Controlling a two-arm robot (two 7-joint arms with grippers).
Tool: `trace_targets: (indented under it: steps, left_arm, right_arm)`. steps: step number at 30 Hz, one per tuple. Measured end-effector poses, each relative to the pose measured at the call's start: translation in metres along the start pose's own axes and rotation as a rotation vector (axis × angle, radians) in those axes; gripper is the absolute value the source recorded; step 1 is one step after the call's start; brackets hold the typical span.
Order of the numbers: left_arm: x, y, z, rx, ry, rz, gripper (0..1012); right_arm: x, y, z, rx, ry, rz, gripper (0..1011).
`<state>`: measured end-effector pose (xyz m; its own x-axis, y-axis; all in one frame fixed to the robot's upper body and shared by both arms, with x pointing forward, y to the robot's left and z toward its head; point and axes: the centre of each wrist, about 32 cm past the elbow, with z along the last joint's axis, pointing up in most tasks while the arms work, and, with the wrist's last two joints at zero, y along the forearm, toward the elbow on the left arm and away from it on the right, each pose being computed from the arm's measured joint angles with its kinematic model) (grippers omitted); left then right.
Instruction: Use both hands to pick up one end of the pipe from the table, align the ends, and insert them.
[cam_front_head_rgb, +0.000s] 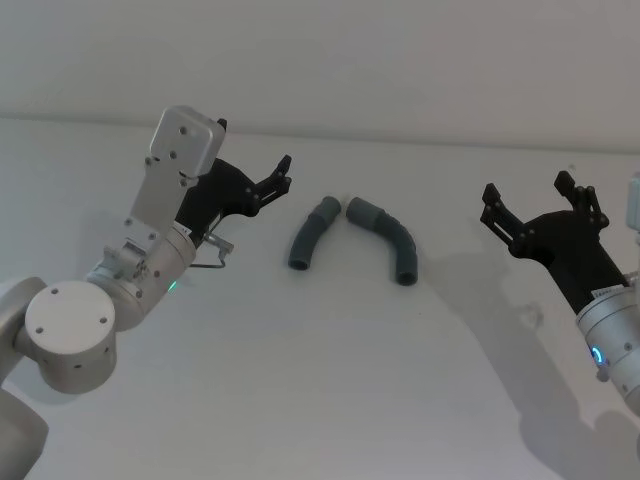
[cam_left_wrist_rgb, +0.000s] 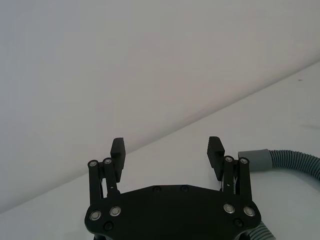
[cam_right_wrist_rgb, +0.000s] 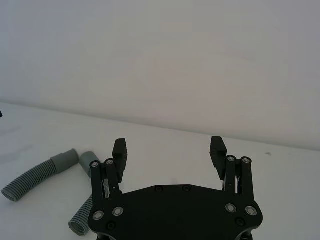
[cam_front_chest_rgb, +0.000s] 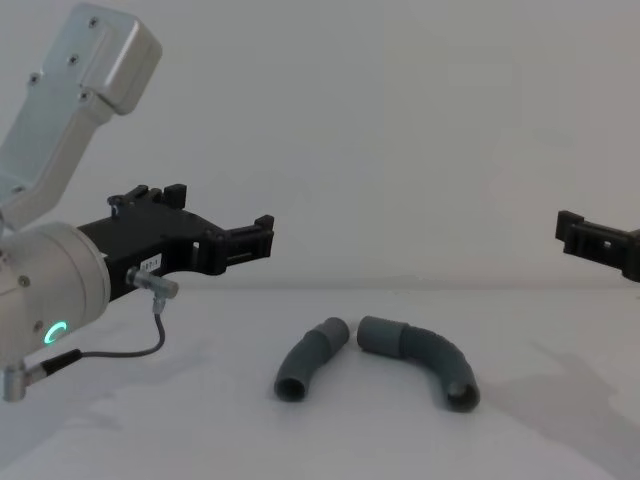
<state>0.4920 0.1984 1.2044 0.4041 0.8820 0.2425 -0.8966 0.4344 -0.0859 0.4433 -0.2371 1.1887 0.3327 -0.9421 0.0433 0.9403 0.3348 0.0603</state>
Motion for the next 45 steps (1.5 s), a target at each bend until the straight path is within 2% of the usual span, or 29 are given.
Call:
trace_targets:
  steps: [9, 15, 17, 21, 27, 33, 34, 36, 39, 42, 45]
  left_arm:
    - [0.0037, -0.0050, 0.0017, -0.003, 0.004, -0.016, 1001]
    - [0.0094, -0.0136, 0.0041, 0.004, 0.022, -0.062, 1001]
    - [0.0123, -0.0188, 0.0061, 0.015, 0.032, -0.094, 1001]
    - [0.0149, -0.0238, 0.0073, 0.034, 0.045, -0.131, 1001]
    - [0.0190, -0.0357, 0.0100, 0.094, 0.079, -0.208, 1002]
    - [0.0193, -0.0429, 0.0113, 0.146, 0.106, -0.249, 1002]
    - [0.0191, -0.0443, 0.0114, 0.166, 0.115, -0.257, 1002]
    - [0.0183, -0.0462, 0.0116, 0.194, 0.127, -0.265, 1001]
    - [0.0175, -0.0470, 0.0120, 0.207, 0.132, -0.269, 1002]
    - [0.0148, -0.0480, 0.0122, 0.254, 0.148, -0.271, 1002]
    - [0.0131, -0.0477, 0.0120, 0.272, 0.153, -0.267, 1002]
  right_arm:
    - [0.001, 0.001, 0.003, -0.002, 0.004, 0.007, 1010]
    - [0.005, 0.002, 0.010, -0.012, 0.006, 0.014, 1010]
    - [0.006, 0.003, 0.014, -0.021, 0.009, 0.017, 1010]
    - [0.007, 0.005, 0.021, -0.040, 0.013, 0.021, 1010]
    - [0.007, 0.009, 0.031, -0.088, 0.023, 0.030, 1010]
    - [0.005, 0.013, 0.038, -0.135, 0.040, 0.043, 1010]
    - [0.004, 0.015, 0.039, -0.148, 0.046, 0.048, 1010]
    - [0.002, 0.017, 0.041, -0.171, 0.055, 0.057, 1010]
    - [0.001, 0.019, 0.043, -0.185, 0.061, 0.065, 1010]
    - [-0.003, 0.024, 0.045, -0.214, 0.072, 0.082, 1010]
    - [-0.006, 0.027, 0.045, -0.235, 0.080, 0.095, 1010]
